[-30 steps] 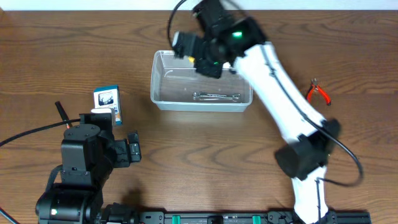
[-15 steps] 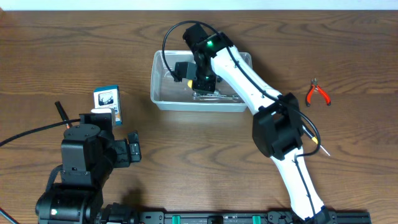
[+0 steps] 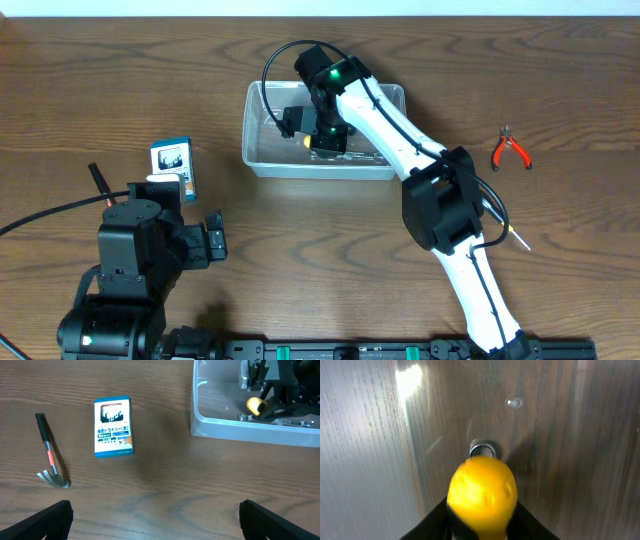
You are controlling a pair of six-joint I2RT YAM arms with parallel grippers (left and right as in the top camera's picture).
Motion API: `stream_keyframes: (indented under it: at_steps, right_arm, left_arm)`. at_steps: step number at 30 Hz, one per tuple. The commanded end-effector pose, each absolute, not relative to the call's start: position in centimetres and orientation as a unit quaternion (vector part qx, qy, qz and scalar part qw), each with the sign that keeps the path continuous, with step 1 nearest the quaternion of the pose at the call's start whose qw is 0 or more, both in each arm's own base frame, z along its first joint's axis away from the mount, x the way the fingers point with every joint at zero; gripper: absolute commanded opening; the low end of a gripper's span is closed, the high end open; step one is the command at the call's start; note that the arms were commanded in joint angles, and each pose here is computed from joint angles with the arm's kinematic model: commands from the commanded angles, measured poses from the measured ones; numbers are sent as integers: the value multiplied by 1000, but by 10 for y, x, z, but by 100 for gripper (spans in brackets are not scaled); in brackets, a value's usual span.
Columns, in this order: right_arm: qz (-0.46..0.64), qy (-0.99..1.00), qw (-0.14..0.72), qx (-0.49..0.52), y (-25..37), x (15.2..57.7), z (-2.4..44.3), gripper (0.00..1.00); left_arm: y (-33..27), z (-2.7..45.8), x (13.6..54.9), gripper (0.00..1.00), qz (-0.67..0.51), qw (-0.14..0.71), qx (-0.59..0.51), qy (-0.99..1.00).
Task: Pack container
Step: 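Carry the yellow screwdriver with the right gripper into the container, then release the screwdriver and move the right gripper to the small black screwdriver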
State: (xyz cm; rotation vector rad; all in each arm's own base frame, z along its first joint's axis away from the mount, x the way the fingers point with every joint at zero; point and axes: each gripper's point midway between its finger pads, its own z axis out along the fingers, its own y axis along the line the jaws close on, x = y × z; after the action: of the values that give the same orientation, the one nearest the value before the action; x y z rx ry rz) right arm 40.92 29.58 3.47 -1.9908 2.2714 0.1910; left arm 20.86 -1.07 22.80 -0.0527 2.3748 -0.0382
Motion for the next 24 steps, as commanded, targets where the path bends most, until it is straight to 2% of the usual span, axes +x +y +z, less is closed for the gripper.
stream_keyframes:
  at_steps: [1, 3, 9, 13, 14, 15, 19, 24]
  right_arm:
    - [70, 753, 64, -651, 294, 413, 38, 40]
    - [69, 757, 75, -646, 292, 417, 47, 53]
    - [52, 765, 123, -630, 282, 429, 96, 53]
    - [32, 809, 185, -557, 257, 443, 161, 57]
    - [27, 825, 203, -526, 245, 447, 180, 67]
    - [21, 846, 225, -482, 229, 453, 202, 99]
    - [14, 902, 270, -336, 156, 454, 263, 99]
    - [6, 947, 257, -194, 61, 418, 302, 99]
  left_arm:
    - [-11, 226, 208, 98, -17, 371, -16, 928]
    - [-11, 226, 208, 98, -17, 371, -16, 928]
    - [-11, 226, 208, 98, -17, 371, -16, 928]
    - [-11, 226, 208, 98, -17, 371, -16, 928]
    - [-11, 226, 208, 98, -17, 371, -16, 928]
    - [-11, 226, 208, 98, -17, 371, -16, 928]
    - [-11, 226, 208, 98, -17, 371, -16, 928]
    - [-11, 227, 208, 98, -17, 371, -16, 928]
